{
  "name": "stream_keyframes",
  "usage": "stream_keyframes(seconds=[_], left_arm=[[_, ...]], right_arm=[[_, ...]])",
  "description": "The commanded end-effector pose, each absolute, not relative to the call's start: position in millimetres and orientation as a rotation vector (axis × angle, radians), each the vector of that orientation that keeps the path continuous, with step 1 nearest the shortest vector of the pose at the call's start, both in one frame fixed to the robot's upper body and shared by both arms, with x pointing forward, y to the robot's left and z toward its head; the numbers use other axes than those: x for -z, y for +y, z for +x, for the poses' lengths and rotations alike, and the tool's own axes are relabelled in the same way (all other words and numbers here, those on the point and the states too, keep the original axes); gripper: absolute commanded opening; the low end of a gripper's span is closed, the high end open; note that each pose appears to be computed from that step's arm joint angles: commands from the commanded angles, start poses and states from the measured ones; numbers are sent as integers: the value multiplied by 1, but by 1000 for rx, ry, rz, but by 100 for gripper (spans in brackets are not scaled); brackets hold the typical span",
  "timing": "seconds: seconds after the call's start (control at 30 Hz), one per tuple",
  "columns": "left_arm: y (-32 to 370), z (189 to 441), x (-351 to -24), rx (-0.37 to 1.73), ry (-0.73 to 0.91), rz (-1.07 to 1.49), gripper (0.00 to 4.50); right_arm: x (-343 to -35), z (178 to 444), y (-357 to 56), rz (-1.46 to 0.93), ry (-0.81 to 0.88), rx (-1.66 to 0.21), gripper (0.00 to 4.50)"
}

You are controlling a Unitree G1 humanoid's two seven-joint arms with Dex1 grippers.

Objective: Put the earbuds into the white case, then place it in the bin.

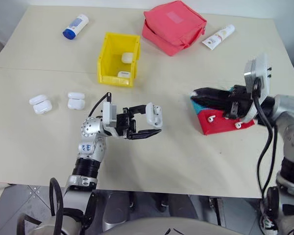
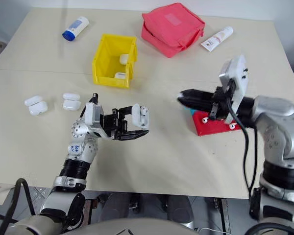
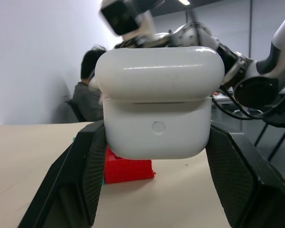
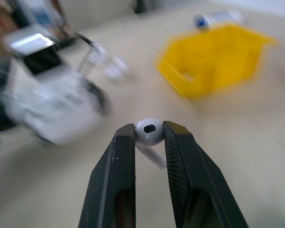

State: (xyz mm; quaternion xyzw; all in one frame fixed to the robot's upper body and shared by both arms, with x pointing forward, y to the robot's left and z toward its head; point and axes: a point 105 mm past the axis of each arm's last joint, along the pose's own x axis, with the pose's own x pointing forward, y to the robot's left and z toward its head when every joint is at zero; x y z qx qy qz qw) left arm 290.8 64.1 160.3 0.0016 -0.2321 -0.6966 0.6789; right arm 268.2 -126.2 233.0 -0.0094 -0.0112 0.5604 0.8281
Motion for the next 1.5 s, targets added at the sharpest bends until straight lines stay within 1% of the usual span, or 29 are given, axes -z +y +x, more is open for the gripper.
stream_keyframes(seconds=[0.03,0.1,0.37,0.8,1.17,1.37,1.5], left_arm=[[65,293,-172,1592,-558,13,278],[65,296,-174,1602,-557,20,278],[62,300,-180,1637,-563,28,278],[54,301,-181,1655,-572,18,278],[49,295,-190,1685,-611,17,278],[51,290,-191,1692,-621,22,278],[53,289,-190,1692,-618,32,278]], right_arm=[[-249,245,-110,60,-133,-1246,48],[-246,240,-103,97,-136,-1255,48],[-239,233,-86,201,-117,-1263,48],[-232,230,-66,255,-77,-1302,48],[-208,242,-64,184,-2,-1289,48],[-199,257,-76,124,15,-1232,48],[-193,263,-84,85,45,-1230,48]])
